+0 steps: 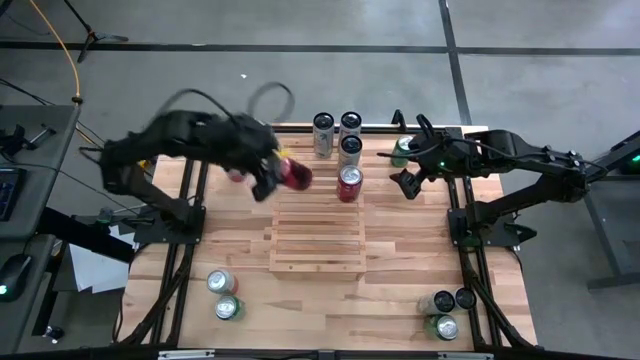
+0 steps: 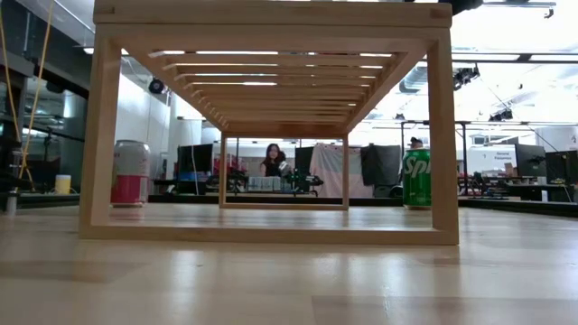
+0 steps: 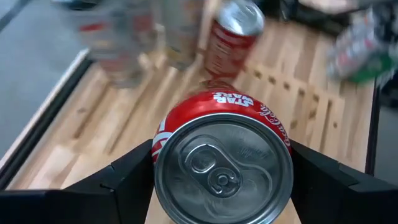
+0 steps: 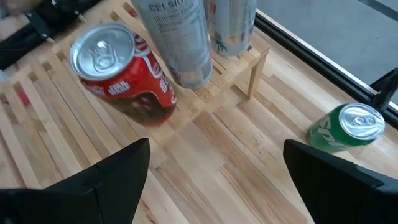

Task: Place canned beverage on shelf
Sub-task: Put the red white soda can on the shelf

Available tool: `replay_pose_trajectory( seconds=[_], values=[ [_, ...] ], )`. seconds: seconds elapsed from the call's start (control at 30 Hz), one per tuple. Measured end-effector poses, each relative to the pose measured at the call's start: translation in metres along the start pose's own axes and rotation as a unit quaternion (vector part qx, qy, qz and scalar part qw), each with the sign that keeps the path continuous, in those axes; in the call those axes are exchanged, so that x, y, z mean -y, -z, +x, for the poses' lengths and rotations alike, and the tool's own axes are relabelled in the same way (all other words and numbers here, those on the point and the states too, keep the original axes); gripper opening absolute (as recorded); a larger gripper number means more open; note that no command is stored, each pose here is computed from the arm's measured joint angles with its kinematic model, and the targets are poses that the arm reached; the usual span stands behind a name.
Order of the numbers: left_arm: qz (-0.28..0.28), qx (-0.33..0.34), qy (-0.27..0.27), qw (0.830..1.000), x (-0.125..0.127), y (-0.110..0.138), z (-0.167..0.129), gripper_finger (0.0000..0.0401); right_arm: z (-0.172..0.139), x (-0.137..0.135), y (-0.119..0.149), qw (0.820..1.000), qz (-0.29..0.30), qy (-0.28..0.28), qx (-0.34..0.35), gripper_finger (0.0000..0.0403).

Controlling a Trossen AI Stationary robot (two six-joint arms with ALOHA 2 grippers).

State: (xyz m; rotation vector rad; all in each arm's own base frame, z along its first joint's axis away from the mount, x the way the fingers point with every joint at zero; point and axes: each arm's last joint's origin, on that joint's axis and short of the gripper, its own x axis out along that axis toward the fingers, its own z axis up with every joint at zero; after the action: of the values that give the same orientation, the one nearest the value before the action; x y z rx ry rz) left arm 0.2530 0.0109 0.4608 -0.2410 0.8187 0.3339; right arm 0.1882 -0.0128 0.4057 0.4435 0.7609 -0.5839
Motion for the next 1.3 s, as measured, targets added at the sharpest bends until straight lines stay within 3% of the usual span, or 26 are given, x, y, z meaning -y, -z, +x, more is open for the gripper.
replay_pose_trajectory(
  seconds=[0.23, 0.53, 0.87, 1.07, 1.3],
  values=[
    [0.101, -0.047, 0.006, 0.994, 0.038, -0.011, 0.053, 0.0278, 0.0, 0.0, -0.001, 1.0, 0.001, -0.002, 0.003, 0.0353],
    [0.149, -0.083, -0.041, 0.984, 0.041, -0.02, 0.097, 0.0278, 0.0, 0.0, 0.0, 1.0, 0.001, -0.001, 0.001, 0.0353],
    [0.183, -0.086, -0.029, 0.979, 0.04, -0.022, 0.105, 0.0278, 0.0, 0.0, 0.0, 1.0, 0.001, -0.001, 0.001, 0.0353],
    [0.202, -0.091, -0.019, 0.975, 0.04, -0.022, 0.104, 0.0323, 0.0, 0.0, 0.0, 1.0, 0.001, -0.001, 0.001, 0.0353],
    [0.202, -0.087, -0.022, 0.975, 0.04, -0.022, 0.105, 0.0327, 0.0, 0.0, 0.0, 1.0, 0.01, -0.001, 0.001, 0.0353]
  ],
)
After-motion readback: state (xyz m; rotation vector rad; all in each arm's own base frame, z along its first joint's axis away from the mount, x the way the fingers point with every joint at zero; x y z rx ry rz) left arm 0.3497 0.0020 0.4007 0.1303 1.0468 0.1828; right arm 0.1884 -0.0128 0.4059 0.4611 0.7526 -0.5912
